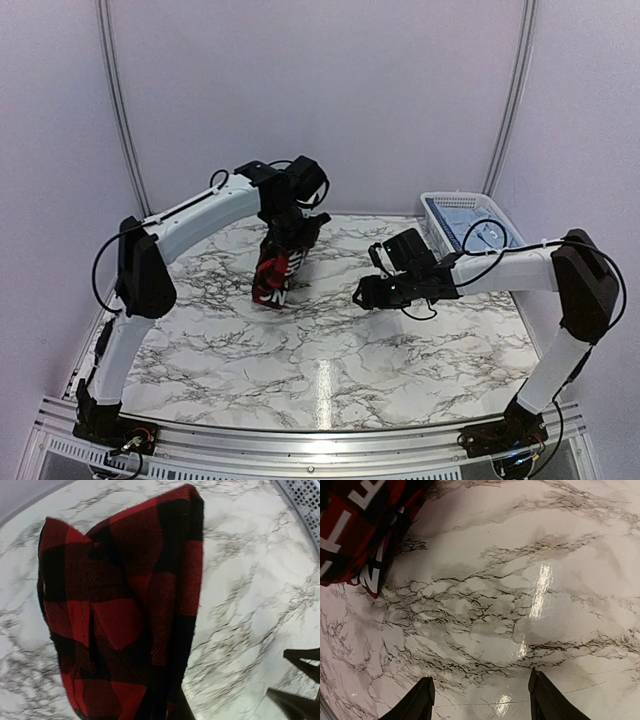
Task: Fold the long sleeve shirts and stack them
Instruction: Turn over the square-folded shirt at the center of the board.
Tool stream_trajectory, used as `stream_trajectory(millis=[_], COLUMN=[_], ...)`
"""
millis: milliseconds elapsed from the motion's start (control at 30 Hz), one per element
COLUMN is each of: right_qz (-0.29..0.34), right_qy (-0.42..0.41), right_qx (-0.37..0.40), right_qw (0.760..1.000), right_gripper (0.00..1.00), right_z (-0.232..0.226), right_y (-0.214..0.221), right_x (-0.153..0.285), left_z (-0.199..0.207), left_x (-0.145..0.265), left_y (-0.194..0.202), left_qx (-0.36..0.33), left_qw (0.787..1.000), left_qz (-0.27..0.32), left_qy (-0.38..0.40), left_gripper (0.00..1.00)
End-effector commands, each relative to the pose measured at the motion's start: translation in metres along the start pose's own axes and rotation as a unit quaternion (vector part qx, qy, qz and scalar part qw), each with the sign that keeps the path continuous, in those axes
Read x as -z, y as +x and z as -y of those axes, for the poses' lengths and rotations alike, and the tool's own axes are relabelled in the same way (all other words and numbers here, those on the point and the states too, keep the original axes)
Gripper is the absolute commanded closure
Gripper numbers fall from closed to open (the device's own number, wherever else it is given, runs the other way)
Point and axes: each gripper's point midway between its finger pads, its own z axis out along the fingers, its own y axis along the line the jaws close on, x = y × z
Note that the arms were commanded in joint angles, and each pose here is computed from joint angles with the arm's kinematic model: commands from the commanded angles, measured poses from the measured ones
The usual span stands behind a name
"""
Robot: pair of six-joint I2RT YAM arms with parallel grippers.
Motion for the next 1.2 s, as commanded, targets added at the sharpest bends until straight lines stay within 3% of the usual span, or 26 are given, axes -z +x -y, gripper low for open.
stream_trajectory(millis=[0, 33, 167, 300, 433, 500, 667, 767, 900, 1167], right_qz=[0.016, 0.017, 0.020, 0.023, 0.023, 0.021, 0.021, 0.022, 0.022, 0.020], right_qy=[0.022, 0.026, 0.037, 0.037, 0.027, 0.021, 0.015, 0.017, 0.025, 0.070], right_qx=[-0.011, -0.017, -0.029, -0.032, -0.034, -0.034, -0.032, -0.034, -0.036, -0.041], right_qw=[1.000, 0.999, 0.999, 0.999, 0.999, 0.999, 0.999, 0.999, 0.999, 0.997], right_gripper=[0.39, 0.39, 0.38, 0.37, 0.36, 0.36, 0.36, 0.36, 0.38, 0.38], right_z=[0.022, 0.027, 0.040, 0.040, 0.034, 0.030, 0.017, 0.014, 0.010, 0.022], right_y=[-0.003, -0.002, 0.002, 0.000, -0.008, -0.013, -0.026, -0.031, -0.039, -0.038], right_x=[0.019, 0.022, 0.030, 0.031, 0.022, 0.015, -0.003, -0.014, -0.028, -0.047], left_z=[0.088, 0.103, 0.140, 0.138, 0.120, 0.090, 0.000, -0.033, -0.041, -0.030], left_x=[-0.030, -0.038, -0.023, 0.016, 0.057, 0.061, 0.035, 0.015, -0.004, -0.044], left_y=[-0.001, 0.000, -0.017, -0.040, -0.057, -0.058, -0.035, -0.016, -0.002, 0.021], left_qx=[0.090, 0.102, 0.088, 0.081, 0.080, 0.091, 0.132, 0.120, 0.102, 0.071], left_qw=[0.987, 0.983, 0.975, 0.969, 0.966, 0.971, 0.981, 0.987, 0.988, 0.985], left_qz=[-0.011, -0.010, 0.039, 0.090, 0.135, 0.145, 0.106, 0.079, 0.051, 0.000], left_qy=[0.132, 0.152, 0.201, 0.217, 0.206, 0.168, 0.092, 0.068, 0.101, 0.157], left_gripper=[0.81, 0.65, 0.33, 0.17, 0.16, 0.17, 0.23, 0.24, 0.26, 0.17])
